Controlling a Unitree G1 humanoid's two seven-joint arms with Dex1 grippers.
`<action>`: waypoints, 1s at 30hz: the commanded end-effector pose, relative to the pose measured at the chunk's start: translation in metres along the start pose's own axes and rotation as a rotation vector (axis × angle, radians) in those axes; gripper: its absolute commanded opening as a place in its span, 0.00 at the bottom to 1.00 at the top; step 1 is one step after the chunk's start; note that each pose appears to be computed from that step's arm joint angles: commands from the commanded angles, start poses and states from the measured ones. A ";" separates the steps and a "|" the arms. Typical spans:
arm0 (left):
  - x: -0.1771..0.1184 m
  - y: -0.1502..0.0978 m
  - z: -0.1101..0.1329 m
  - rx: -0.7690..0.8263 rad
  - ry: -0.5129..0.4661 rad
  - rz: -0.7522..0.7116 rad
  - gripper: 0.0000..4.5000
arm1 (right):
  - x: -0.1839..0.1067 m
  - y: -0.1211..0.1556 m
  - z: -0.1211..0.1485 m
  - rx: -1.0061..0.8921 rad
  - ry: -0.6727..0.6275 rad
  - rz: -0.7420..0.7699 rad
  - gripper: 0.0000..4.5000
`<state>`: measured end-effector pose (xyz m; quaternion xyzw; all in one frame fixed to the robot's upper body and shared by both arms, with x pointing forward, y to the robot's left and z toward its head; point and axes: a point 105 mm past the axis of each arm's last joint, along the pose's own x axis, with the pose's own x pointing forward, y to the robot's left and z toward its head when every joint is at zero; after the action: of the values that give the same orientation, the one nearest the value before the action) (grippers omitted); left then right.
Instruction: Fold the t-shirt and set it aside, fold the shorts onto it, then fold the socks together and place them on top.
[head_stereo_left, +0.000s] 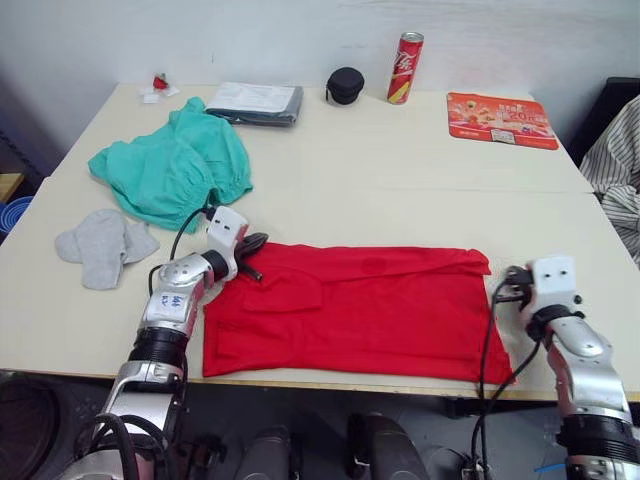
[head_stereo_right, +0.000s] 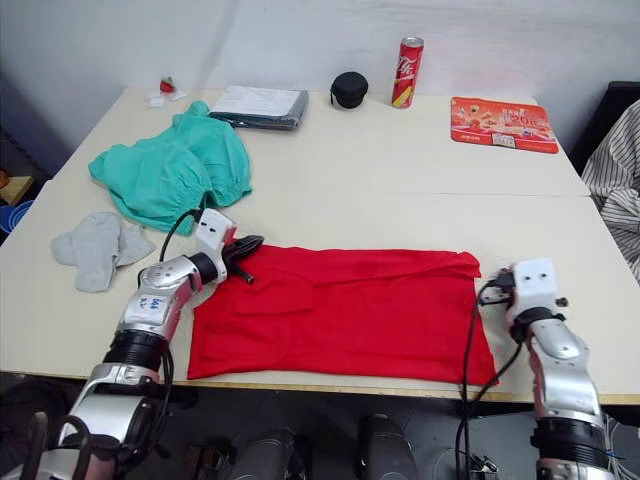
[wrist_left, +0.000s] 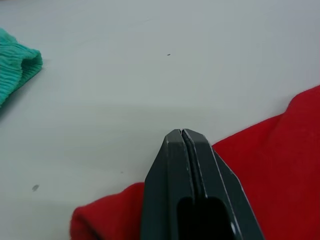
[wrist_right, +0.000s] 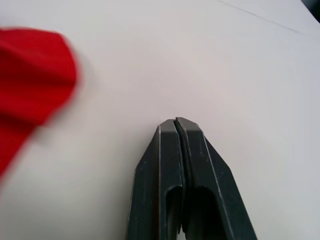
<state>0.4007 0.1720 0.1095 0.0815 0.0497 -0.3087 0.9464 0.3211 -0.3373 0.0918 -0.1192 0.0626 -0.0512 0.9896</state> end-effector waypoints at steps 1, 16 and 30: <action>-0.013 -0.005 0.022 -0.017 -0.139 -0.122 0.00 | -0.006 -0.009 0.042 0.048 -0.187 0.066 0.00; -0.021 -0.072 0.015 -0.003 -0.044 -0.416 0.00 | -0.004 0.120 0.064 -0.081 -0.185 0.488 0.00; -0.036 -0.003 -0.020 -0.082 0.013 -0.052 0.00 | 0.005 0.018 0.021 -0.028 -0.069 0.237 0.00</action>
<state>0.3712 0.1821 0.1011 0.0521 0.0632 -0.3382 0.9375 0.3323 -0.3052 0.0946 -0.1284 0.0622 0.0726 0.9871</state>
